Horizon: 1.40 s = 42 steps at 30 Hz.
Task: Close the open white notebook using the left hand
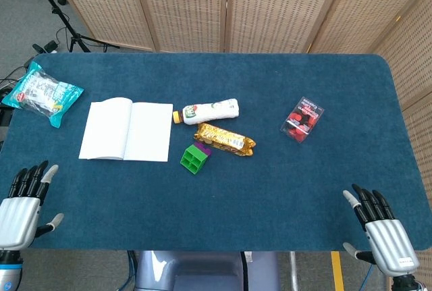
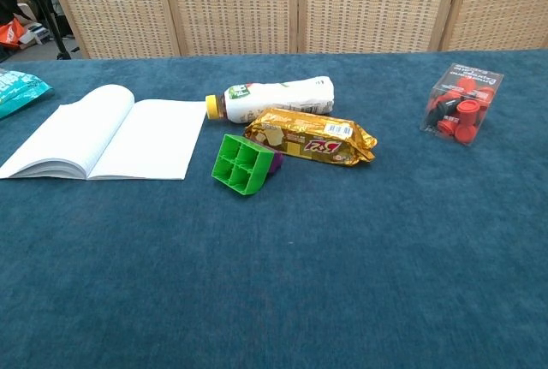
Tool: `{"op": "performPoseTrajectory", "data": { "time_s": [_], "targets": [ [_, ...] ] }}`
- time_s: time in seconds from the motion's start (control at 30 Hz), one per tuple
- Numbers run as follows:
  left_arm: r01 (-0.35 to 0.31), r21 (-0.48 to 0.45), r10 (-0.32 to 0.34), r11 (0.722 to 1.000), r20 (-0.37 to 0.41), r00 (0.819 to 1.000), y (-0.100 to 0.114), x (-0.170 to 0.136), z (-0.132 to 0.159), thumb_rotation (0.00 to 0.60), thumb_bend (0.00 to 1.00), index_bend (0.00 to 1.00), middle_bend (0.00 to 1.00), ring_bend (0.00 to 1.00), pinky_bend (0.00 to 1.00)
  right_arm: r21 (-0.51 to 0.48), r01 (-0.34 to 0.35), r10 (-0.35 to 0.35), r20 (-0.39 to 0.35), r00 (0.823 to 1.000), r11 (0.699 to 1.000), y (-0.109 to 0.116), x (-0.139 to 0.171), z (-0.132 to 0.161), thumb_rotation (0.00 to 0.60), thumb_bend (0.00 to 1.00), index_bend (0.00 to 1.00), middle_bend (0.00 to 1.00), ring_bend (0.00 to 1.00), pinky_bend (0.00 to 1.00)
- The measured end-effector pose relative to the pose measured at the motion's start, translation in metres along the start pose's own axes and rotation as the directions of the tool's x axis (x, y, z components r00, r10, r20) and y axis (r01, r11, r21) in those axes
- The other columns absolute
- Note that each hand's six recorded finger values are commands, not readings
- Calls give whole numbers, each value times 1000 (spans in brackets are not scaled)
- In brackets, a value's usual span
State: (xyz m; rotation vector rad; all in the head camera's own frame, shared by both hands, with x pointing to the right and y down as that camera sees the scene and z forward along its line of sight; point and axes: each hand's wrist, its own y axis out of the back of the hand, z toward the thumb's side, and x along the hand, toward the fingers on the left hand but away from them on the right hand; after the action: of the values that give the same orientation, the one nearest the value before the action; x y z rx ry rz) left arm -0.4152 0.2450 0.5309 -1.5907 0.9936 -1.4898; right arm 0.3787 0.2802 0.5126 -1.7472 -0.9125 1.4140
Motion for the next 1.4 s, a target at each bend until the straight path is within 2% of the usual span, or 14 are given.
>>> {"op": "performPoseTrajectory", "data": {
  "time_s": [0.43, 0.63, 0.73, 1.1, 1.4],
  "targets": [
    [6, -8, -6, 1000, -9, 1000, -3, 5, -3, 600, 162, 0, 0, 0, 0, 2, 6, -6, 3, 1000, 1000, 1, -1, 0, 600, 40, 0, 0, 0, 0],
    [30, -5, -30, 1000, -13, 999, -14, 14, -7, 600, 70, 0, 0, 0, 0, 0, 8, -8, 5, 1000, 1000, 1, -1, -1, 600, 42, 0, 0, 0, 0],
    [29, 5, -29, 1000, -19, 999, -18, 22, -10, 600, 31, 0, 0, 0, 0, -3, 11, -11, 2, 1000, 1000, 2, -1, -1, 600, 41, 0, 0, 0, 0],
    [-37, 61, 38, 997, -9, 999, -24, 66, -15, 600, 28, 0, 0, 0, 0, -16, 28, -28, -7, 1000, 999, 7, 2, 1, 600, 41, 0, 0, 0, 0],
    [-23, 98, 22, 995, 10, 1000, -41, 102, -12, 600, 29, 0, 0, 0, 0, -21, 23, -23, -11, 1000, 1000, 6, 2, 1, 600, 41, 0, 0, 0, 0]
  ]
}}
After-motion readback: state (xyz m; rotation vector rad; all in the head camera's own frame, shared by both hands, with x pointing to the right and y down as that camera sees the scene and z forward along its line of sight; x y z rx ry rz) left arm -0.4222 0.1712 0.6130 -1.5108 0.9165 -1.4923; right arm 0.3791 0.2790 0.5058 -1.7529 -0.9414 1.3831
